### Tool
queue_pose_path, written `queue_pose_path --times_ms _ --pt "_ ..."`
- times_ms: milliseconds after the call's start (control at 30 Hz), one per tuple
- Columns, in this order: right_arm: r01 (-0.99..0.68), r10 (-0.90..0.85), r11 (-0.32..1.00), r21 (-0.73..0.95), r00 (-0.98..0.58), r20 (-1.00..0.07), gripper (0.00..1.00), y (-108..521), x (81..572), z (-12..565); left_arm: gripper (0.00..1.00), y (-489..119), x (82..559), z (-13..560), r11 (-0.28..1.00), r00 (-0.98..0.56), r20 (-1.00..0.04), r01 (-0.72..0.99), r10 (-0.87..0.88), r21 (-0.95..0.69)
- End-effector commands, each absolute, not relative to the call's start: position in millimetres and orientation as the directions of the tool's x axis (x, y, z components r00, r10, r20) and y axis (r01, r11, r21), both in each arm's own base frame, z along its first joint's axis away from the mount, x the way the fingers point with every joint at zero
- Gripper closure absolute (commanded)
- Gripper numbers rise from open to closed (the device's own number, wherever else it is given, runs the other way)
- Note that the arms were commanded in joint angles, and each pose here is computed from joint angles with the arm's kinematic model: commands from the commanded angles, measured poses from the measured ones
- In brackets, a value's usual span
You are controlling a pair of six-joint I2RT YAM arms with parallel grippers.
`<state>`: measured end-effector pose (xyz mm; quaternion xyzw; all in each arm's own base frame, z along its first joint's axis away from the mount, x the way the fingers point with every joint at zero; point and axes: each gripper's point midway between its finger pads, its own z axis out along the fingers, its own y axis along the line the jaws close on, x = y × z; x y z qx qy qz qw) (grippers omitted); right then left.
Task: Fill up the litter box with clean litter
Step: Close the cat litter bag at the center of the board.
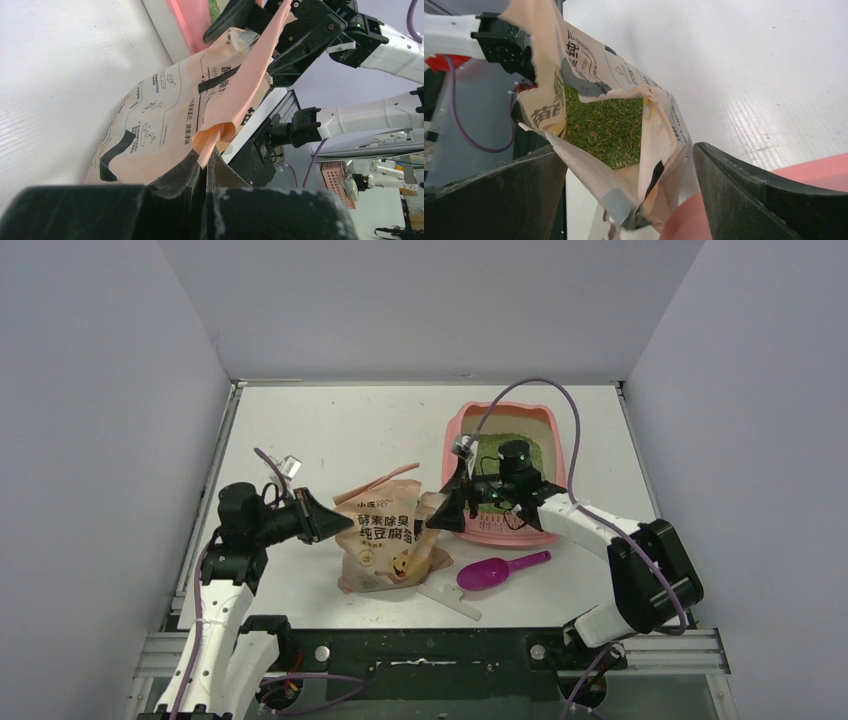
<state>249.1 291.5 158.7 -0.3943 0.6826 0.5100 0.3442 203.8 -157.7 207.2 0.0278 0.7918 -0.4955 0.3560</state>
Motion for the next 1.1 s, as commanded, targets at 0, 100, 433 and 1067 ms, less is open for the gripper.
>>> queue_pose_path --times_ms 0,100,433,1067 --pt "-0.873 -0.129 0.064 0.483 -0.488 -0.864 0.05 316 251 196 1.00 -159 205 233 0.484 -0.692 -0.649 0.470 -0.317 -0.738" --pt "-0.858 -0.076 0.023 0.512 -0.513 -0.855 0.12 317 246 209 1.00 -157 206 232 0.485 -0.693 -0.642 0.460 -0.327 -0.744" --pt "-0.821 -0.062 0.017 0.571 -0.571 -0.819 0.78 310 234 210 0.95 -146 216 234 0.496 -0.677 -0.627 0.421 -0.386 -0.760" --pt "-0.750 0.017 0.083 0.656 -0.657 -0.754 1.00 278 253 218 0.41 -180 220 223 0.451 -0.694 -0.674 0.531 -0.253 -0.717"
